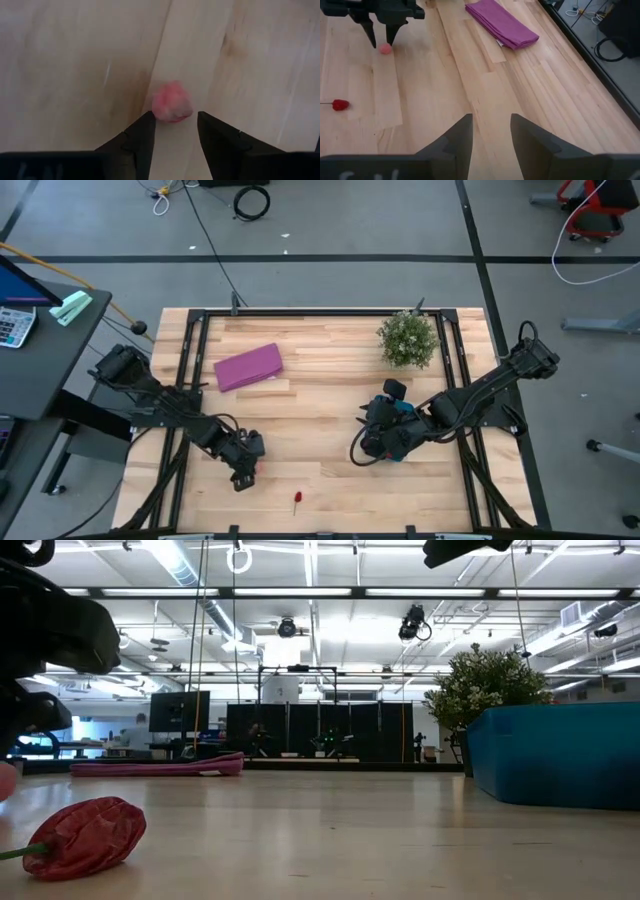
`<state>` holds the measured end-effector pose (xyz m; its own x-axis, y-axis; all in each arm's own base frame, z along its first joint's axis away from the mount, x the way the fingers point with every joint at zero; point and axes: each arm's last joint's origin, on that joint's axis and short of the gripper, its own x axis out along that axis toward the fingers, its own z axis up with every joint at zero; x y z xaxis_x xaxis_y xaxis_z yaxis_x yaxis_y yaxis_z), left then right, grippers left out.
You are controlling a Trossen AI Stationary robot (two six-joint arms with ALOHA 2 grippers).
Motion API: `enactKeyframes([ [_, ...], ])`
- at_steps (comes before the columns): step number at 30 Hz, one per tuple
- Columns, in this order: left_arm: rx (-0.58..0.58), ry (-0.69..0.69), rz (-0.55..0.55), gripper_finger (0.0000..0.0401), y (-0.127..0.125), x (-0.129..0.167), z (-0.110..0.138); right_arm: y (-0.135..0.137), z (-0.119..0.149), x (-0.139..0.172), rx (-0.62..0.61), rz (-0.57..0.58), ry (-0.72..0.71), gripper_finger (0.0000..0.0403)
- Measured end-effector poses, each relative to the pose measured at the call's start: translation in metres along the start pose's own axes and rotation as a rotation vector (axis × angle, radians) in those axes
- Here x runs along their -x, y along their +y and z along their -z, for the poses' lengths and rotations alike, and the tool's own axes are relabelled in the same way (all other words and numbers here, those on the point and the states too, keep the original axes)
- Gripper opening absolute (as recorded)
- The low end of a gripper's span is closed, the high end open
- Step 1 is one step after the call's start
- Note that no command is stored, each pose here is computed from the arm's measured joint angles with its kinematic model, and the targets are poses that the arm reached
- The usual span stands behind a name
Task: Pick and placing Produce into tupperware
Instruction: Put the pink peach into the blue bin
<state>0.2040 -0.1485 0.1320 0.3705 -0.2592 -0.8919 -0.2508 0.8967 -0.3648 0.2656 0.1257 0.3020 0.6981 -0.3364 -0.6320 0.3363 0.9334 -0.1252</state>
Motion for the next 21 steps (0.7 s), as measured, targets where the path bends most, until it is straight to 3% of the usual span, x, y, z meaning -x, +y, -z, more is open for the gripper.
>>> enactKeyframes([
  [16, -0.001, -0.037, -0.043, 0.0125, 0.0021, -0.0041, -0.0003, 0.0001, -0.0001, 0.0000, -0.001, 0.000, -0.001, 0.0140],
  [21, -0.003, -0.069, -0.062, 0.0098, 0.0025, -0.0043, -0.0012, 0.0000, -0.0002, 0.0000, -0.001, 0.001, -0.002, 0.0140],
])
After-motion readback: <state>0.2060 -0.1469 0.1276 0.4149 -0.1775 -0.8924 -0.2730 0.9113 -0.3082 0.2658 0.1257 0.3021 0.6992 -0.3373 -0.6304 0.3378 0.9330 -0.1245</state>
